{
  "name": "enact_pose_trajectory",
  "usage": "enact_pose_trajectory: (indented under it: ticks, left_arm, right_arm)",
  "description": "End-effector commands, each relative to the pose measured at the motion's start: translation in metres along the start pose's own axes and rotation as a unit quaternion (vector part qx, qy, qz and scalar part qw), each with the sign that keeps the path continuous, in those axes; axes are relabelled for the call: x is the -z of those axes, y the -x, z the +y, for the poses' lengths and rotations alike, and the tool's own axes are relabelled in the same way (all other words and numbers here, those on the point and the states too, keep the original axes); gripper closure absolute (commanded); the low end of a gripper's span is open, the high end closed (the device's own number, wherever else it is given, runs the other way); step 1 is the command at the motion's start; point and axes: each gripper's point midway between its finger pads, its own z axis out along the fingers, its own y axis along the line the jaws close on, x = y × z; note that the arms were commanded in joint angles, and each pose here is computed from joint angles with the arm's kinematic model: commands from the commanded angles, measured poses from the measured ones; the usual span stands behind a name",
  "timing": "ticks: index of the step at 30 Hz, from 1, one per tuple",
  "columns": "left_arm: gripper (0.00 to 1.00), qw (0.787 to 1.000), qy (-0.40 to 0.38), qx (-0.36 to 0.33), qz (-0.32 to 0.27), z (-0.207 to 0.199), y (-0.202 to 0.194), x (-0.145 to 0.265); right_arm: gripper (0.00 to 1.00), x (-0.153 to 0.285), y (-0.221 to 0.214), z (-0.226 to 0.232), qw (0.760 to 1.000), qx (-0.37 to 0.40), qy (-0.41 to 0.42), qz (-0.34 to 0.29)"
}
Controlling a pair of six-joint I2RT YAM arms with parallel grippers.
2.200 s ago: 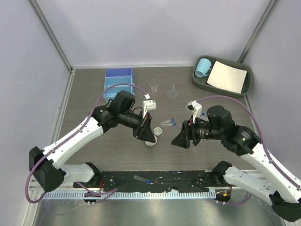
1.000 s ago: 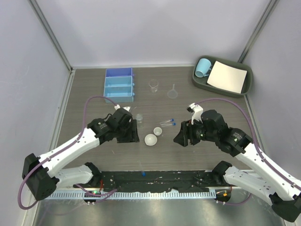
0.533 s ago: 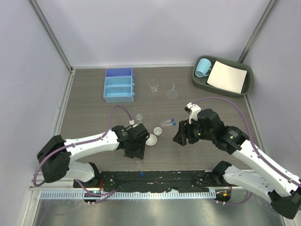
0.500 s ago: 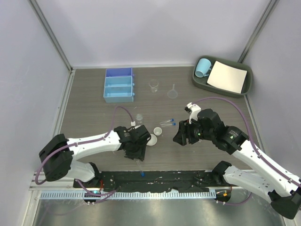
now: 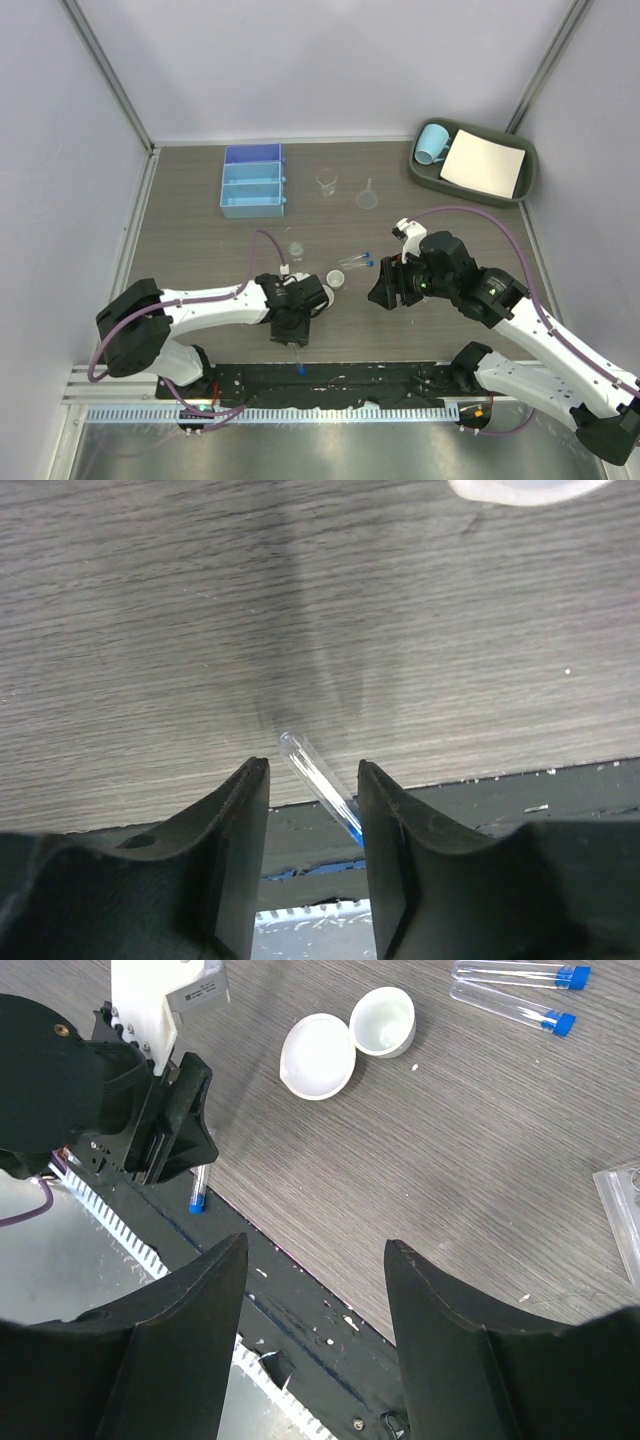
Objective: Organize the chemistry lab equipment
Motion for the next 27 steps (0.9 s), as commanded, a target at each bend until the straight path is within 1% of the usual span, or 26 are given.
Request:
enact_pose_trajectory:
  ticks: [1,11,14,18,21,25,27]
  left_arm:
    - [0.57,0.999,0.007,0.035,-0.017,-0.007,0.010,-0.005]
    - [0.59,0.997,0.015,0.064,-0.026,-0.002,0.010,-0.006]
    - [0.62,0.997,0.012,0.078,-0.023,0.001,0.004,-0.009]
    - [0.63,0.995,0.005,0.095,-0.017,0.006,-0.005,-0.015]
    - [0.66,0.994,0.003,0.105,-0.017,0.007,-0.007,-0.017]
    - [0.74,0.994,0.003,0.110,-0.020,0.006,-0.010,-0.019]
    - [0.76,0.994,0.003,0.110,-0.020,0.004,-0.010,-0.020]
  right_arm:
    - [0.38,0.002,0.014,0.007,1.000,0.012,0.010,-0.026]
    - [0.38,0.002,0.012,0.008,1.000,0.013,0.012,-0.023]
    - [0.38,0.001,0.011,0.008,1.000,0.013,0.011,-0.022]
    - [0.38,0.002,0.011,0.008,1.000,0.013,0.011,-0.022]
    - [0.38,0.003,0.011,0.008,1.000,0.013,0.012,-0.024]
    - [0.38,0.004,0.012,0.009,1.000,0.011,0.011,-0.025]
    - [0.38,0.004,0.011,0.009,1.000,0.011,0.011,-0.024]
